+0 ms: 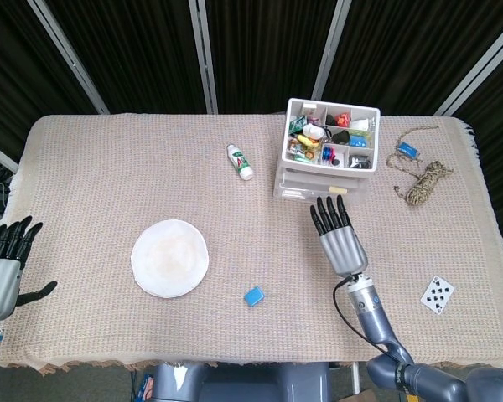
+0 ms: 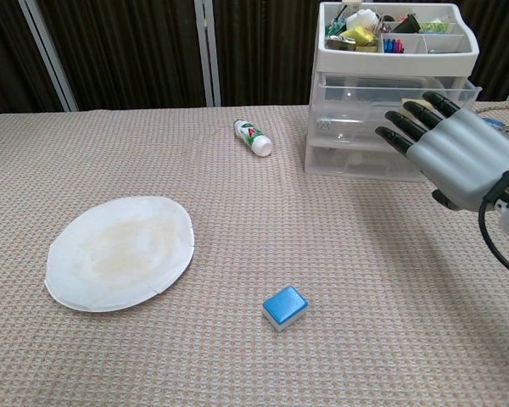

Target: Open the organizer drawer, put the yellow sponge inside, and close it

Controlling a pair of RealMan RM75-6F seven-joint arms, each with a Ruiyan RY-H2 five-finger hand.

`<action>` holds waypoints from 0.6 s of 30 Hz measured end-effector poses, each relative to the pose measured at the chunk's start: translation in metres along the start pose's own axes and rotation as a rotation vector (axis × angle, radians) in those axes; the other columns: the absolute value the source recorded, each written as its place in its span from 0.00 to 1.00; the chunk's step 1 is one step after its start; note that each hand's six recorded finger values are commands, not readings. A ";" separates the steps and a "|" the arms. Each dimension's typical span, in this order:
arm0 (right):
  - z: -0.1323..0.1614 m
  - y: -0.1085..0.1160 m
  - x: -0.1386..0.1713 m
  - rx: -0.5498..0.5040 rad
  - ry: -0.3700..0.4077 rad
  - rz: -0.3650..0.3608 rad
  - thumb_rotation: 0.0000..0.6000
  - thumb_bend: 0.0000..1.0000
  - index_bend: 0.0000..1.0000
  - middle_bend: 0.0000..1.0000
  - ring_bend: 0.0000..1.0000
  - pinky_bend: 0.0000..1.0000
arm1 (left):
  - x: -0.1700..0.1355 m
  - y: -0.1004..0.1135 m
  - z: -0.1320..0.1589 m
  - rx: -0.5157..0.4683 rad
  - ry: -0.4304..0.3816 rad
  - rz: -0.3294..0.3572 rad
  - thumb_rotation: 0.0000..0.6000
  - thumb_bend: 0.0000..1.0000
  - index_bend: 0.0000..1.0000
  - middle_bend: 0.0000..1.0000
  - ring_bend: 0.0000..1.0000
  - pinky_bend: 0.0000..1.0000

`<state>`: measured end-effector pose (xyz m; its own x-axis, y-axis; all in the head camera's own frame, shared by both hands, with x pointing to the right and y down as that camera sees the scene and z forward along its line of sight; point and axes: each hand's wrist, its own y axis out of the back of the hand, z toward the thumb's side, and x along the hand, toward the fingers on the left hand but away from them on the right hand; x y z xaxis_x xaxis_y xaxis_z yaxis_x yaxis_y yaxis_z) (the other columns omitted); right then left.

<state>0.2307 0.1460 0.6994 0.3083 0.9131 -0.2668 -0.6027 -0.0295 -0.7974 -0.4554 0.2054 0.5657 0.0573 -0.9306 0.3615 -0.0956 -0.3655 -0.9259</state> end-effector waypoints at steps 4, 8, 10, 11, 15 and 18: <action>-0.002 -0.002 -0.012 0.002 -0.022 0.017 1.00 0.20 0.00 0.00 0.00 0.00 | 0.000 0.000 0.000 -0.001 0.002 -0.004 1.00 0.12 0.06 0.00 0.00 0.00; -0.003 -0.004 -0.021 0.006 -0.035 0.028 1.00 0.20 0.00 0.00 0.00 0.00 | 0.000 -0.001 -0.001 -0.001 0.004 -0.010 1.00 0.11 0.06 0.00 0.00 0.00; -0.004 -0.005 -0.024 0.003 -0.043 0.036 1.00 0.20 0.00 0.00 0.00 0.00 | 0.001 -0.001 -0.001 -0.003 0.005 -0.011 1.00 0.11 0.06 0.00 0.00 0.00; -0.004 -0.006 -0.027 -0.001 -0.049 0.042 1.00 0.20 0.00 0.00 0.00 0.00 | 0.001 -0.001 -0.001 -0.004 0.005 -0.012 1.00 0.11 0.06 0.00 0.00 0.00; -0.004 -0.008 -0.033 -0.001 -0.059 0.051 1.00 0.20 0.00 0.00 0.00 0.00 | 0.001 -0.002 -0.001 -0.007 0.006 -0.016 1.00 0.11 0.06 0.00 0.00 0.00; -0.004 -0.009 -0.038 0.000 -0.065 0.055 1.00 0.20 0.00 0.00 0.00 0.00 | 0.001 -0.002 -0.001 -0.010 0.007 -0.019 1.00 0.11 0.06 0.00 0.00 0.00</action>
<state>0.2274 0.1101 0.7139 0.2259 0.9346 -0.2746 -0.6174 -0.0807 -0.7825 -0.4564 0.2050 0.5678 0.0518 -0.9235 0.3800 -0.1041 -0.3834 -0.9177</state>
